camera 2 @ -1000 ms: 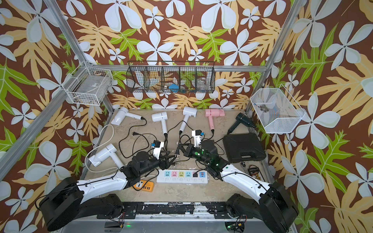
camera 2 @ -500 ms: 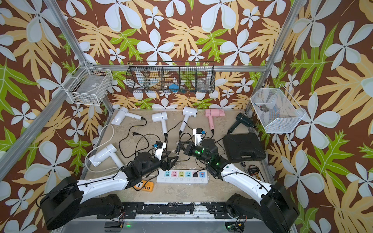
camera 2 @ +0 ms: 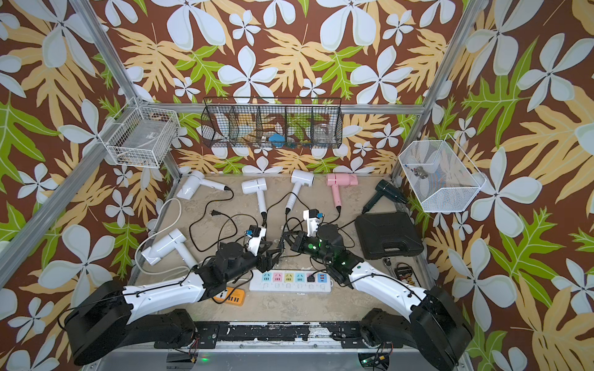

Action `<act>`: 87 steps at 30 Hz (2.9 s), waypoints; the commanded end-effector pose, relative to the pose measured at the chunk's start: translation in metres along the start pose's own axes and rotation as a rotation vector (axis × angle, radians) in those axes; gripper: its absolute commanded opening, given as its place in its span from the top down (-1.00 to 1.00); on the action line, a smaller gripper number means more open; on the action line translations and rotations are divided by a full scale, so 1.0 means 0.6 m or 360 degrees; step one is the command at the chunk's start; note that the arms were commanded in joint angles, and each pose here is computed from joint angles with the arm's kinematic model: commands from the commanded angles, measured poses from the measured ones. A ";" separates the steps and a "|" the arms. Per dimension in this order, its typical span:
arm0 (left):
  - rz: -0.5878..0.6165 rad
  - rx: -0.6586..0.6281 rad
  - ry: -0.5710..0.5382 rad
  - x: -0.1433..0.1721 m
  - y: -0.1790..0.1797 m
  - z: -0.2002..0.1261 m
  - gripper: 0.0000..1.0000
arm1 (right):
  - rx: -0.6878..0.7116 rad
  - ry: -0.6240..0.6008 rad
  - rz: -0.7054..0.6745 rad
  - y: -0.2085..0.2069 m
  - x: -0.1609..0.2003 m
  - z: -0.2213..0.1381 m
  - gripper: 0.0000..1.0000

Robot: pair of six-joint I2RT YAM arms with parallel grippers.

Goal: Charge the blow dryers
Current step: Adjust the plug.

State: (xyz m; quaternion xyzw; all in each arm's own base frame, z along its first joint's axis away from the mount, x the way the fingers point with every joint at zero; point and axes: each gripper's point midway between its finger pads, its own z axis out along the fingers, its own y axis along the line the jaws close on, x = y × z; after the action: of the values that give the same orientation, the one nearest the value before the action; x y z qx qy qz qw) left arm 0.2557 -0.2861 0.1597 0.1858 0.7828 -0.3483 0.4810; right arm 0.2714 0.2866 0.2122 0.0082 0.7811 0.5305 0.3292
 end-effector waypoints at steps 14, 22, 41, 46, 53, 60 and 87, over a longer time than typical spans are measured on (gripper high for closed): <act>0.0051 0.0024 -0.0036 -0.014 -0.014 -0.002 0.93 | 0.0062 0.0167 -0.0130 0.001 0.022 0.000 1.00; 0.0094 0.0050 -0.0046 -0.016 -0.024 -0.005 1.00 | 0.0175 0.0310 -0.0313 -0.002 0.025 -0.012 0.90; 0.0377 -0.0091 -0.0072 -0.011 -0.045 -0.008 1.00 | 0.0131 0.0759 -0.0579 0.012 0.021 -0.079 -0.46; 0.0421 -0.0088 -0.0057 -0.005 -0.053 -0.004 1.00 | 0.0155 0.0812 -0.0608 0.005 0.024 -0.078 -0.27; 0.0504 -0.0095 -0.0032 0.007 -0.069 0.002 1.00 | 0.0149 0.0887 -0.0583 -0.007 0.033 -0.064 -0.05; 0.0528 -0.0092 -0.0021 0.011 -0.075 0.005 1.00 | 0.0124 0.0921 -0.0567 -0.009 0.038 -0.059 0.21; 0.0525 -0.0095 -0.0022 0.013 -0.082 0.007 0.67 | 0.0157 0.1011 -0.0603 -0.020 0.059 -0.049 1.00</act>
State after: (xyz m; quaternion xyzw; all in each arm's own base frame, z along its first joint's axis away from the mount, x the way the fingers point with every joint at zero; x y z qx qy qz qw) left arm 0.2219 -0.3223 0.1607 0.3073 0.7527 -0.2352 0.5327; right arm 0.2299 0.2723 0.1904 -0.2774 0.8548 0.4111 0.1527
